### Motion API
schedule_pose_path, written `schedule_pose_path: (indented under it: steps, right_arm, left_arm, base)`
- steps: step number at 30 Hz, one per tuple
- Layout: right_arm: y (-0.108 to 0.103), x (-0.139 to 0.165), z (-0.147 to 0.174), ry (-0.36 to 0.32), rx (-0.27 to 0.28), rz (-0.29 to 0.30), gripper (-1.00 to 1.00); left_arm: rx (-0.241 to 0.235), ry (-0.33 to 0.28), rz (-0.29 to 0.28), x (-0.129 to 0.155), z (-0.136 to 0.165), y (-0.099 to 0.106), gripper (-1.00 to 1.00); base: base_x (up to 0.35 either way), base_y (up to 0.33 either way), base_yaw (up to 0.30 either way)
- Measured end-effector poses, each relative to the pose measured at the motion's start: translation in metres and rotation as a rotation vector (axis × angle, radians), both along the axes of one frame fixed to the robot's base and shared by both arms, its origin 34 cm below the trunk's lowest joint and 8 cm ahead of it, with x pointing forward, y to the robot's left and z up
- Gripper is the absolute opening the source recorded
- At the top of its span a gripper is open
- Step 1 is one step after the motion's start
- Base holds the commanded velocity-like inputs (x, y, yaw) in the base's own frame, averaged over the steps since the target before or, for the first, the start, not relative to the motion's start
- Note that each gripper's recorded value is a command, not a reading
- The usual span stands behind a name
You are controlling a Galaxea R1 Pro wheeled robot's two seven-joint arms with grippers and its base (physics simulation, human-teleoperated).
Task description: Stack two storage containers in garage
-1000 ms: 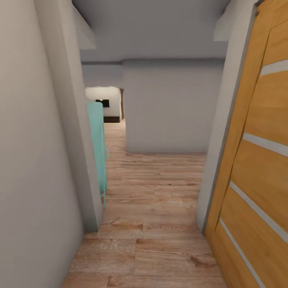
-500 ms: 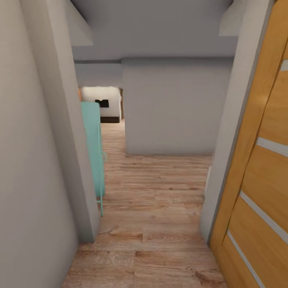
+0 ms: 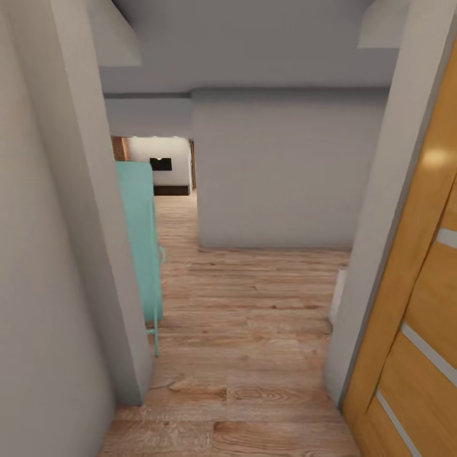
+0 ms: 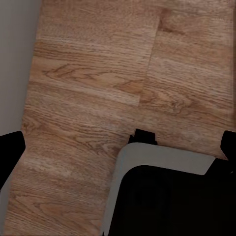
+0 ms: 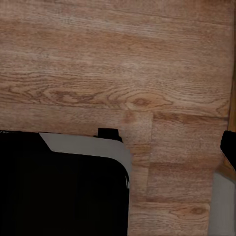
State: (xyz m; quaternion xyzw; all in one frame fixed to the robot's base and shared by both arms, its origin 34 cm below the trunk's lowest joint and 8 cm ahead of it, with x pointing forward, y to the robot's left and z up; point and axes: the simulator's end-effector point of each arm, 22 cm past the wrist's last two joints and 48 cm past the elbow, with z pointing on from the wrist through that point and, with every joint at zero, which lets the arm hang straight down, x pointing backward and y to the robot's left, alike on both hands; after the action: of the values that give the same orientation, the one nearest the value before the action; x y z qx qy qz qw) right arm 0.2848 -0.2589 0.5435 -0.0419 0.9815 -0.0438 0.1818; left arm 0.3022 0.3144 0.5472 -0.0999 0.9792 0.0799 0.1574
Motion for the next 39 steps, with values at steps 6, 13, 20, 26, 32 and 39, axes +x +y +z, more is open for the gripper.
schedule_pose_path:
  steps: [6,13,20,26,32,39]
  right_arm:
    - [0.0026,-0.0009,-0.0003,0.003,0.004,0.0,1.0]
    - [0.0042,-0.0006,-0.0002,0.002,0.005,-0.001,1.0]
    - [0.0011,-0.0003,-0.0001,0.001,0.001,-0.002,1.0]
    - [0.0007,0.0,0.0,0.0,0.0,-0.002,1.0]
    - [0.0007,-0.0001,0.0,0.0,0.0,-0.002,1.0]
    - [0.0006,0.0001,0.0001,-0.001,0.0,-0.002,1.0]
  left_arm:
    - [-0.001,0.0,0.0,-0.0001,-0.0001,-0.0008,1.0]
    - [-0.002,0.0,0.0,-0.0001,-0.0001,-0.0012,1.0]
    - [0.0,0.0,0.0,-0.0001,-0.0001,-0.0001,1.0]
    - [0.0,0.0,0.0,-0.0001,0.0,-0.0001,1.0]
    - [0.0,0.0,0.0,-0.0001,0.0,0.0,1.0]
    - [0.0,0.001,0.0,-0.0001,0.0,0.0,1.0]
  base:
    - [0.326,0.0,0.0]
    - [0.326,0.0,0.0]
    - [0.326,0.0,0.0]
    - [0.326,0.0,0.0]
    - [0.326,0.0,0.0]
    - [0.326,0.0,0.0]
